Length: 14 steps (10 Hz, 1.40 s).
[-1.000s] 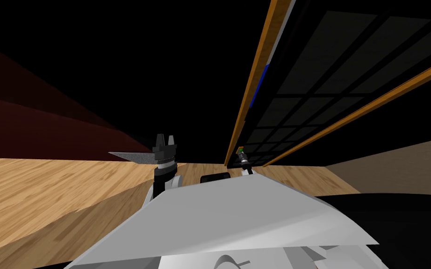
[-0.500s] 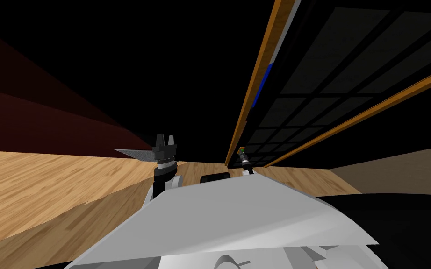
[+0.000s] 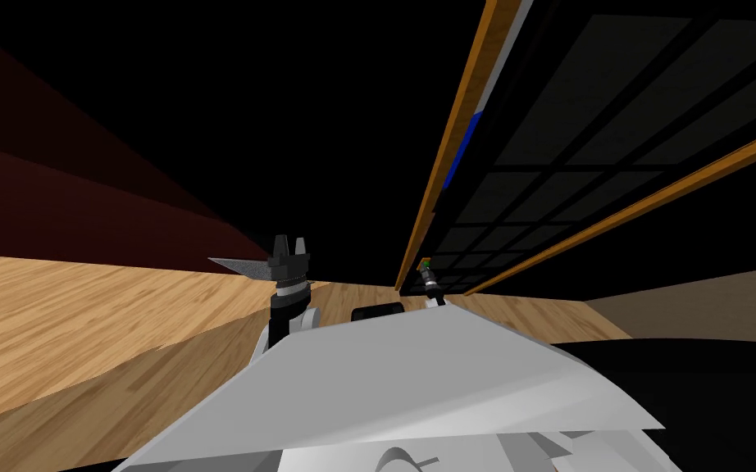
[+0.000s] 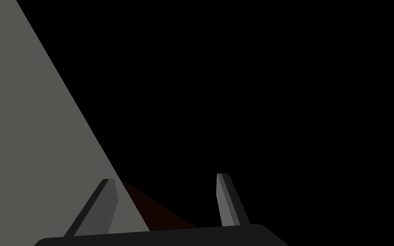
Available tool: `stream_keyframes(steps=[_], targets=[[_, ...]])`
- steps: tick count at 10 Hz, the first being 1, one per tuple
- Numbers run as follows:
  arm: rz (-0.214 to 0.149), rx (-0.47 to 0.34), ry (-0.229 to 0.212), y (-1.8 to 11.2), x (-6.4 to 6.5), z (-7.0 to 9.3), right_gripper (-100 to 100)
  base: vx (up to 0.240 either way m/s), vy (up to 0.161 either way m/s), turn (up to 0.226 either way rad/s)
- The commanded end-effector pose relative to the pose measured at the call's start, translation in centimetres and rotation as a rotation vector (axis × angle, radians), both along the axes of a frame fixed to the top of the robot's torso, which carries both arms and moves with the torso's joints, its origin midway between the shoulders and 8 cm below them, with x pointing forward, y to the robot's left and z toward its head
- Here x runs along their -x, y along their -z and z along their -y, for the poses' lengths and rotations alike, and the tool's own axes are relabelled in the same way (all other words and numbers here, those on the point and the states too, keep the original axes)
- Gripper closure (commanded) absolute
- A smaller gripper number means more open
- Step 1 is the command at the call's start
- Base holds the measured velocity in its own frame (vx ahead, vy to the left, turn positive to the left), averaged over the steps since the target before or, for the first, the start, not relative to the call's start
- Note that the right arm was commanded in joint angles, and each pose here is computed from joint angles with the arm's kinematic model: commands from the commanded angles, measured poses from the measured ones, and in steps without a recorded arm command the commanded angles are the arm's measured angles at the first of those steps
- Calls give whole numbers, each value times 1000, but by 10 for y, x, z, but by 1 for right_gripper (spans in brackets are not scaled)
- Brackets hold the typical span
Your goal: Pull the door open
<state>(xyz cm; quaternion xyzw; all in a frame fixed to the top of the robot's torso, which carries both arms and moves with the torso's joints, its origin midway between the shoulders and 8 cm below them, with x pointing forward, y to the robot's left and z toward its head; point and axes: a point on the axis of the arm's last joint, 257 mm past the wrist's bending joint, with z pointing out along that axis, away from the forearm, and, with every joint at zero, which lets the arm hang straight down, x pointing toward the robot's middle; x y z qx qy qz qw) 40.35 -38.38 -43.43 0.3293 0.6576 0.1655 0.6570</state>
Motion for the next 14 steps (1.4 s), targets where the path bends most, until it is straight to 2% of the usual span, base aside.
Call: stream_keyframes(steps=[1, 3, 5, 9, 11, 14], targets=[[-16, -13, 21, 3, 8, 11, 100, -9, 3, -15], [1, -82, 41, 3, 11, 17, 100, -28, 2, 87], [5, -98, 42, 3, 11, 17, 100, -13, 0, 16], [40, -220, 72, 2, 14, 25, 100, -29, -2, 73], [42, -230, 73, 2, 14, 25, 100, -16, -4, 25], [69, -317, 92, 1, 15, 31, 100, -28, -3, 64]])
